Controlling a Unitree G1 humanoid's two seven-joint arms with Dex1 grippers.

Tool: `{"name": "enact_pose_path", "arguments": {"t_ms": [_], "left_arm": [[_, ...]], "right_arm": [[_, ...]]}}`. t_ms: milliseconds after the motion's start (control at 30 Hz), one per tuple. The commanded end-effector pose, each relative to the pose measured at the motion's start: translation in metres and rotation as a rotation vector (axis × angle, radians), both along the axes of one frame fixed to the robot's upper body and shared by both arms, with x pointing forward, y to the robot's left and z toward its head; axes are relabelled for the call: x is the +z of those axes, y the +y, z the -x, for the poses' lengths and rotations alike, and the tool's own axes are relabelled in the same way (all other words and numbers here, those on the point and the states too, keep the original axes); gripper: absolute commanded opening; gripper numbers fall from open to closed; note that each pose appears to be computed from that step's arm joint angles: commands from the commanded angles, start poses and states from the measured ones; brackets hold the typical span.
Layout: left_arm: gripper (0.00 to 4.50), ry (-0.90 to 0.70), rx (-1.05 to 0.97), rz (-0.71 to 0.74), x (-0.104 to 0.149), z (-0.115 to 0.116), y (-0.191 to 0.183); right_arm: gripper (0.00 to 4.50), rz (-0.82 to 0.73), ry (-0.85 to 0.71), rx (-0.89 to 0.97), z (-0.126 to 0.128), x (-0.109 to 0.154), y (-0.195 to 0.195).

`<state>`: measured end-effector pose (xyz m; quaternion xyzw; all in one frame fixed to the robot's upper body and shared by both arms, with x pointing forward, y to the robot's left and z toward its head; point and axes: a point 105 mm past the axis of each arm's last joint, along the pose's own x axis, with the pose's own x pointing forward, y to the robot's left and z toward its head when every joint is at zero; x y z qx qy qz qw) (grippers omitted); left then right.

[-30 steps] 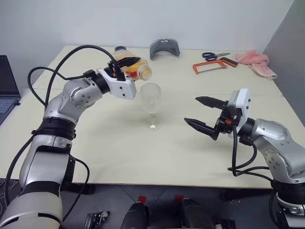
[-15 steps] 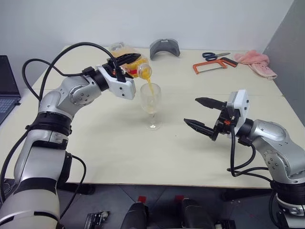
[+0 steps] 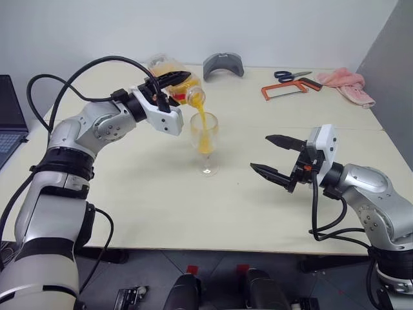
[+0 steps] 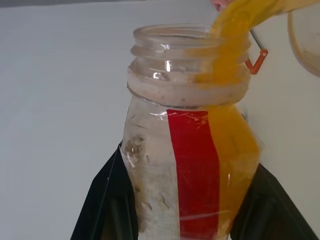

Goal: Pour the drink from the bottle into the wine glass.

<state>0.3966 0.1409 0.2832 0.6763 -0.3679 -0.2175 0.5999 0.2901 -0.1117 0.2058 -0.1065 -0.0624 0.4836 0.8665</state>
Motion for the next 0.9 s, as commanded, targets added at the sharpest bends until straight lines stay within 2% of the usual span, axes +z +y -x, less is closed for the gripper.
{"name": "enact_pose_path", "arguments": {"t_ms": [33, 900], "left_arm": [[1.69, -0.08, -0.004, 0.011, 0.0249, 0.0044, 0.0026], [1.69, -0.105, 0.026, -0.015, 0.0275, 0.0014, 0.012]], "right_arm": [[4.5, 0.007, -0.053, 0.018, 0.0067, 0.0104, 0.0009], [4.5, 0.016, -0.041, 0.034, 0.0085, 0.0078, 0.0021]]}}
